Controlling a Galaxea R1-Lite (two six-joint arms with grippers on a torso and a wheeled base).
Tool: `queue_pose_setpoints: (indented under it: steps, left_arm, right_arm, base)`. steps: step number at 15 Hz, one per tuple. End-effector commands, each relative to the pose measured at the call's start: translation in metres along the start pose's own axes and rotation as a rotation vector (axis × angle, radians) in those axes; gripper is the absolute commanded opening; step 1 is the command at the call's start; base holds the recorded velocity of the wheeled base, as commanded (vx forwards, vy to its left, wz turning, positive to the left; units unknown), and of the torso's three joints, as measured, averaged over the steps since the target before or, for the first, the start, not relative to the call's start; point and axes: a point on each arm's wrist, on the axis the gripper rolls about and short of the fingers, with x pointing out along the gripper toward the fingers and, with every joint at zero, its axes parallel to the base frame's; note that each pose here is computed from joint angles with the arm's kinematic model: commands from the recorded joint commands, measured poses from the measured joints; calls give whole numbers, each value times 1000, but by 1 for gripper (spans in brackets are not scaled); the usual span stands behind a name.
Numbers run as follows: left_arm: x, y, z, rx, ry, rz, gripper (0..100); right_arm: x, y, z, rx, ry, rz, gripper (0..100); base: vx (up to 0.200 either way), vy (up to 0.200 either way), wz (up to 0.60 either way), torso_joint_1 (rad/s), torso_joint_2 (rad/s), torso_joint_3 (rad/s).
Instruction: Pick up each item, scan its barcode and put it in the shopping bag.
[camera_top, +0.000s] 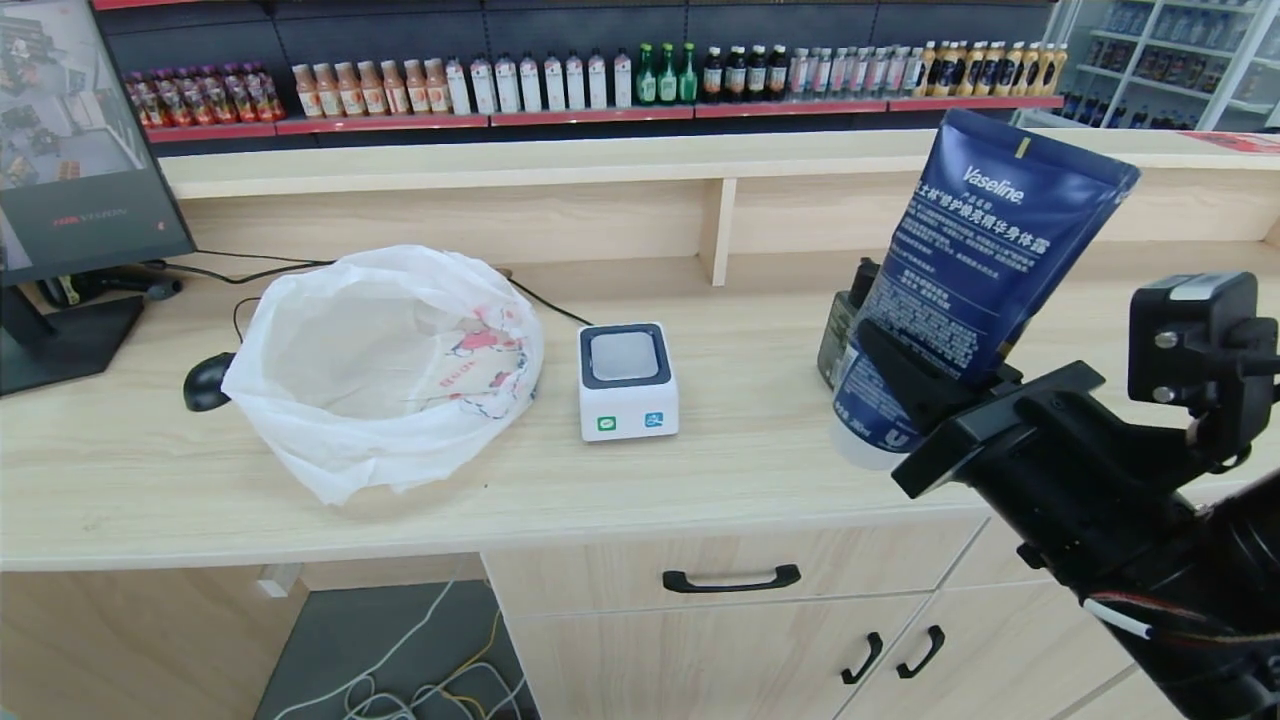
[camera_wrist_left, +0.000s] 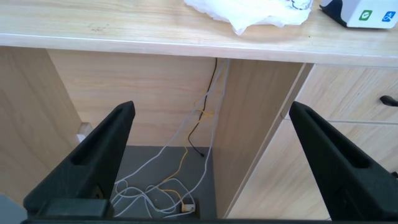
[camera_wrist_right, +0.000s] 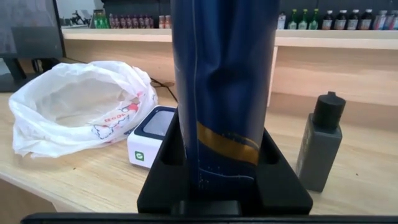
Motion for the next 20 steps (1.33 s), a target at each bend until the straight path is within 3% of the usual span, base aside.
queue_pose_setpoints:
  steps: [1,6,8,12,15,20]
  left_arm:
    - [0,0,0,-1,0,1,100]
    - [0,0,0,1,0,1,100]
    - [0,0,0,4,0,1,100]
    - [0,0,0,1,0,1,100]
    - [0,0,0,1,0,1,100]
    - [0,0,0,-8,0,1,100]
  right_arm:
    - [3,0,3,16,-18,10,0]
    - [6,1,1,32,-15,14,0]
    - [15,-4,6,30,-50,-13,0]
    - [20,-14,6,17,-58,-54,0]
    - [33,-33,13,-5,-108,-131,0]
    - [40,-38,17,-9,-132,-152,0]
  base:
    - [0,0,0,0,0,0]
    - [-40,0,0,0,0,0]
    - [-200,0,0,15,5,2]
    - [0,0,0,0,0,0]
    - [0,200,0,14,5,-1]
    - [0,200,0,5,3,5]
